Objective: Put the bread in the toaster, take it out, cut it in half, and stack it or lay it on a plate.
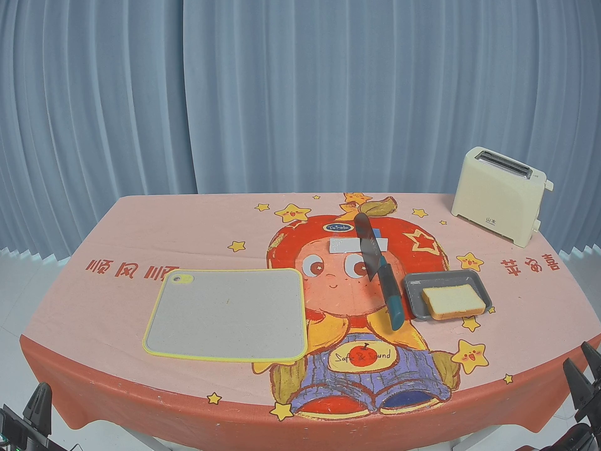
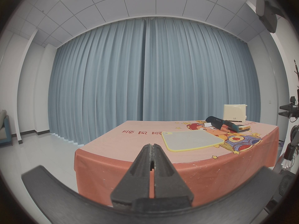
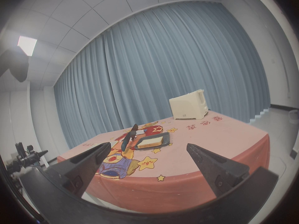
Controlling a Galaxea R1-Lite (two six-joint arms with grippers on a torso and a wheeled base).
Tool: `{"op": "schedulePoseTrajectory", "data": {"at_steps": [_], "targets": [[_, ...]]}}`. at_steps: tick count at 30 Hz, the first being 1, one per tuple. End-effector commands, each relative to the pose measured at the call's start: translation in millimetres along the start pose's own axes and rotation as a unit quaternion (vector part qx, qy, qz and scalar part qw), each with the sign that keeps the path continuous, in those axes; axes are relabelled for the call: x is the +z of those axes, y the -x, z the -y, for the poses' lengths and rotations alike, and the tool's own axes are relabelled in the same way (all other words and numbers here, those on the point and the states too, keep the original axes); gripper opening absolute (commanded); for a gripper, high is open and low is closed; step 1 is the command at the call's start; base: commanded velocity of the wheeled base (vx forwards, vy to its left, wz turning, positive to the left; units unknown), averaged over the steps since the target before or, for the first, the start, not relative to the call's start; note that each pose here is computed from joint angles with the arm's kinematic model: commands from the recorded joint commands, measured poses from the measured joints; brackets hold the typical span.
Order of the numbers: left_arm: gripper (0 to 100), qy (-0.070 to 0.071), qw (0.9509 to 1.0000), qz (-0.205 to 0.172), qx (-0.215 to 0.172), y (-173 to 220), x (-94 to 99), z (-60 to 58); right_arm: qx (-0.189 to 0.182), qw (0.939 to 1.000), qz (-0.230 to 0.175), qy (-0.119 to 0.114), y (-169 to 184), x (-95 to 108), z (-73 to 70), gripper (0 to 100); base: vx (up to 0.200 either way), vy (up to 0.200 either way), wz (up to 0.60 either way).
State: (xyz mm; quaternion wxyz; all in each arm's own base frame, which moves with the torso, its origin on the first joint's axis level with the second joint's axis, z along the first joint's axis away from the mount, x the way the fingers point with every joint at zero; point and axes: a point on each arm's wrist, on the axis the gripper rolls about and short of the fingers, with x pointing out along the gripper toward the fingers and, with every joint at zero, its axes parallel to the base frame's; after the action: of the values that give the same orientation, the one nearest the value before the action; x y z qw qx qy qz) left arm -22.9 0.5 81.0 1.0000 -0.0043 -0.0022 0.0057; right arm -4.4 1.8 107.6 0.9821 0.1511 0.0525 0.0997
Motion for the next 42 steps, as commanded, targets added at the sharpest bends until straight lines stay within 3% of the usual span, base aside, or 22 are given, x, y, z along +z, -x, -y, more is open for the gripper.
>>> {"op": "schedulePoseTrajectory", "data": {"at_steps": [1,7,16,21,29,36,40,41,42], "targets": [[0,0.000,1.0000,-0.008,0.000,-1,-4.9,0.0,0.000,0.9995,-0.022,-0.023,-4,-2,0.7,100,0.000,0.000,0.00],[0,0.000,1.0000,-0.008,0.000,-1,-4.9,0.0,0.015,0.9961,-0.054,-0.067,-8,-5,0.9,100,0.000,0.000,0.00],[0,0.000,1.0000,-0.008,0.000,-1,-4.9,0.0,0.026,0.9836,-0.087,-0.156,-18,5,-2.5,100,0.000,0.000,0.00],[0,0.000,1.0000,-0.008,0.000,-1,-4.9,0.0,0.024,0.9681,-0.128,-0.214,-28,6,-2.9,100,0.000,0.000,0.00],[0,0.000,1.0000,-0.008,0.000,-1,-4.9,0.0,0.008,0.9502,-0.165,-0.264,-45,10,-2.7,100,0.000,0.000,0.00],[0,0.000,1.0000,-0.008,0.000,-1,-4.9,0.0,-0.004,0.9248,-0.204,-0.321,-64,11,-3.2,100,0.000,0.000,0.00],[0,0.000,1.0000,-0.008,0.000,-1,-4.9,0.0,-0.002,0.9049,-0.224,-0.362,-76,12,-6.1,100,0.000,0.000,0.00],[0,0.000,1.0000,-0.008,0.000,-1,-4.9,0.0,-0.002,0.9040,-0.224,-0.364,-77,12,-6.2,100,0.000,0.000,0.00],[0,0.000,1.0000,-0.008,0.000,-1,-4.9,0.0,-0.001,0.8959,-0.234,-0.378,-81,11,-7.7,100,0.000,0.000,0.00]]}}
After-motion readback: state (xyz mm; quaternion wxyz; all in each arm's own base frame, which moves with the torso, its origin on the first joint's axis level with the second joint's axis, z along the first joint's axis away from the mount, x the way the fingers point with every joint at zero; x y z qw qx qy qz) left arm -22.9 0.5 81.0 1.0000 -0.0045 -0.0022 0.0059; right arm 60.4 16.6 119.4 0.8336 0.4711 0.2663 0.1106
